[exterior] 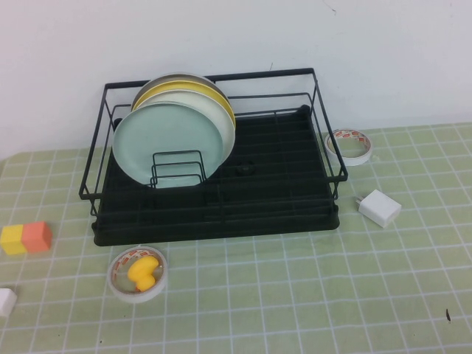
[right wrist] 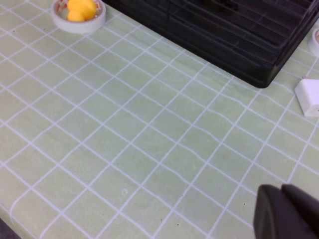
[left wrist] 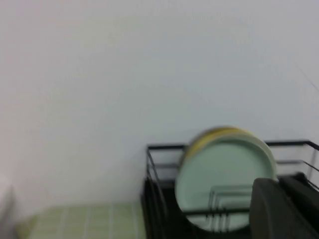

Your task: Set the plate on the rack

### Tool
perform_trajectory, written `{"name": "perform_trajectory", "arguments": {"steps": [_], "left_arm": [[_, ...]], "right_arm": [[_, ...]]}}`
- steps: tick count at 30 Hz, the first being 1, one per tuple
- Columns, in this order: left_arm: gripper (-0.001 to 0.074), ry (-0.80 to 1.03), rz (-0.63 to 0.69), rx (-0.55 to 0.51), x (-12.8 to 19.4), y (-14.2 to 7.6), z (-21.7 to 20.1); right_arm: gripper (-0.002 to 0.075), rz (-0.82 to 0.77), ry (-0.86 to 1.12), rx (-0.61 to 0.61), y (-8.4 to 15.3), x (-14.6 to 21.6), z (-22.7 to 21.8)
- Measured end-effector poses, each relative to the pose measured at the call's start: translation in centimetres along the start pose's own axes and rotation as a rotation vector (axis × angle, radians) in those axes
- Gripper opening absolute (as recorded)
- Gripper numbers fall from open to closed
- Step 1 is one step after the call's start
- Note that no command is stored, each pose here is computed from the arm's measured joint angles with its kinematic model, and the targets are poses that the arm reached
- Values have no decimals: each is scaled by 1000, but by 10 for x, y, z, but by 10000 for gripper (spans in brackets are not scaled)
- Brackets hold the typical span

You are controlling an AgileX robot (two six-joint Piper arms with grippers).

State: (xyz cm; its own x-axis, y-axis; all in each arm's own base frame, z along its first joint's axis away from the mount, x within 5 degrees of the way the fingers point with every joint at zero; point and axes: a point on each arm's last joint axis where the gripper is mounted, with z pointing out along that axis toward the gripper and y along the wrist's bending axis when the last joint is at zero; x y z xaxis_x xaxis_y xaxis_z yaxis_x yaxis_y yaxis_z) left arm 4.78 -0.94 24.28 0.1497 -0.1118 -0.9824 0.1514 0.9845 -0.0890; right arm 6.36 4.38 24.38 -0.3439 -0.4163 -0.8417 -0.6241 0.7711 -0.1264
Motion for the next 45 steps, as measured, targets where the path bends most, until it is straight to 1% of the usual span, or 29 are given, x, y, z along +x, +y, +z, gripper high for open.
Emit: {"name": "perform_trajectory", "arguments": {"steps": [1,2,3,5,6,8,11,14,17,20,45], "left_arm": [[-1,30,-26,7,4,-1,0],[-1,64,-15,7,9,0,0],[-1,106,-44,1,15,0,0],[-1,187,-112,-30,25,3,-1],[-1,233,-121,-51,32,5,-2],[-1,304,-119,-88,44,8,-3],[-1,367,-96,-112,60,11,-5],[-1,413,-86,-119,65,12,-7],[-1,418,-28,-109,65,12,-7],[-1,419,-7,-105,65,12,-7],[-1,422,13,-101,65,12,-7]], "right_arm": [[-2,0,0,0,0,0,0],[-2,1,-1,-1,0,0,0],[-2,1,-1,-1,0,0,0],[-2,4,-3,-3,0,0,0],[-2,4,-3,-3,0,0,0],[-2,6,-4,-3,0,0,0],[-2,9,-6,-5,0,-1,0],[-2,19,-13,-11,1,-1,0],[-2,22,-15,-13,1,-1,0],[-2,24,-15,-15,1,-1,0],[-2,25,-9,-24,2,-1,0]]}}
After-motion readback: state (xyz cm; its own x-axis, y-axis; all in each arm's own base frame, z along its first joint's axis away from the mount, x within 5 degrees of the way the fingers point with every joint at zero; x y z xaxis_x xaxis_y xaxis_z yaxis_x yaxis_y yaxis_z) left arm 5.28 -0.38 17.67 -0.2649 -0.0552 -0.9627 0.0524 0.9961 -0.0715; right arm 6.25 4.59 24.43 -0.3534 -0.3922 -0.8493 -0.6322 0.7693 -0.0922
